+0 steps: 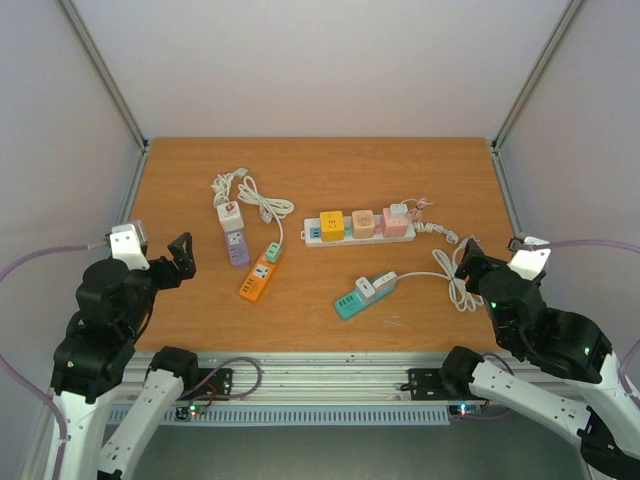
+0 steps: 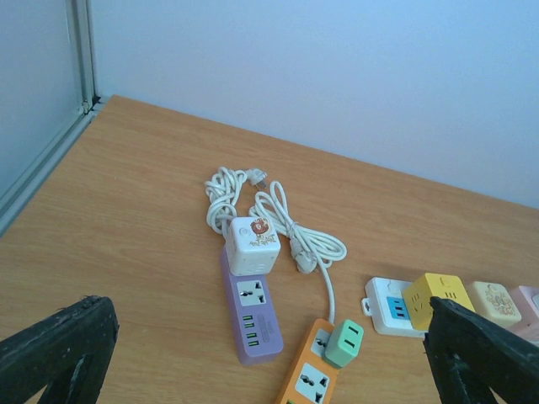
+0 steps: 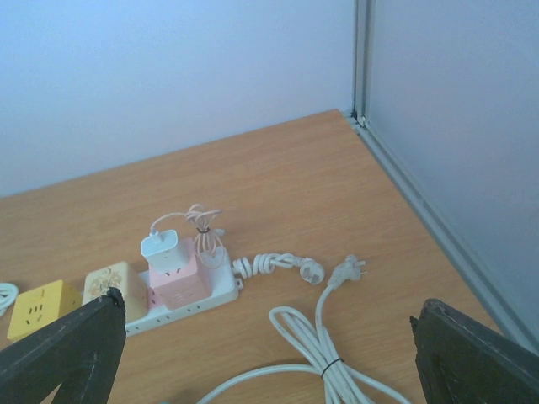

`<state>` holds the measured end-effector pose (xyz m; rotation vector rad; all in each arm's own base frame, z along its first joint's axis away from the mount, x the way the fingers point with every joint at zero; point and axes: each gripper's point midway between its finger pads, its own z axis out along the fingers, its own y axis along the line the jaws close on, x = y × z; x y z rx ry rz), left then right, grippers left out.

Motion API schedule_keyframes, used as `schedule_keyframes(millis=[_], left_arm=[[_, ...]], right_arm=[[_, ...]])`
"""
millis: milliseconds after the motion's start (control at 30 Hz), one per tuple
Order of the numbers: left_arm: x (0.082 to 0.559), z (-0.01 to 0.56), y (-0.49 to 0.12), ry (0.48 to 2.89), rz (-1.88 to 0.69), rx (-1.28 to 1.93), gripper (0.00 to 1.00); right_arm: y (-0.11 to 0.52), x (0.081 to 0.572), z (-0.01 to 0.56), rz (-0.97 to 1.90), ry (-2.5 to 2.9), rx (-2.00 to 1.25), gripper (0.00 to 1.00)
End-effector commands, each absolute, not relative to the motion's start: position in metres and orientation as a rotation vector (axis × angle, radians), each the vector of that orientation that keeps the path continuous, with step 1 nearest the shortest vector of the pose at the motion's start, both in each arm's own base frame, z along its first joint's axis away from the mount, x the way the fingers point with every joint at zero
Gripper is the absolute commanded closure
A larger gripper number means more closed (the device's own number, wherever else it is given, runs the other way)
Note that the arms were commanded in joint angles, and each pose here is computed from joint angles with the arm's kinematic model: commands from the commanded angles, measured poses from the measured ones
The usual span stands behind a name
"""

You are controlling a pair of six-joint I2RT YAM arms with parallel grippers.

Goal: Insert the plug

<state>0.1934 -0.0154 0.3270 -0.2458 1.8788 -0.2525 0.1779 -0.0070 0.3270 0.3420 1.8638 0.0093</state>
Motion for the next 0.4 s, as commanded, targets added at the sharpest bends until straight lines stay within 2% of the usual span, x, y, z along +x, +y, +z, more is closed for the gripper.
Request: schedule_keyframes(millis=[0,367], left_arm=[[0.1968,0.3403,-0.0113,1.806,-0.248,-0.266,0.01],[0.1951,0.3424,-0.0087,1.799,-0.256,-0.298,0.01]], right_arm=[[-0.015,0.177,0.3276,0.02,1.816,0.42,0.07],[-0.0174,0.1755,0.3275,0.022,1.815,0.433,0.07]])
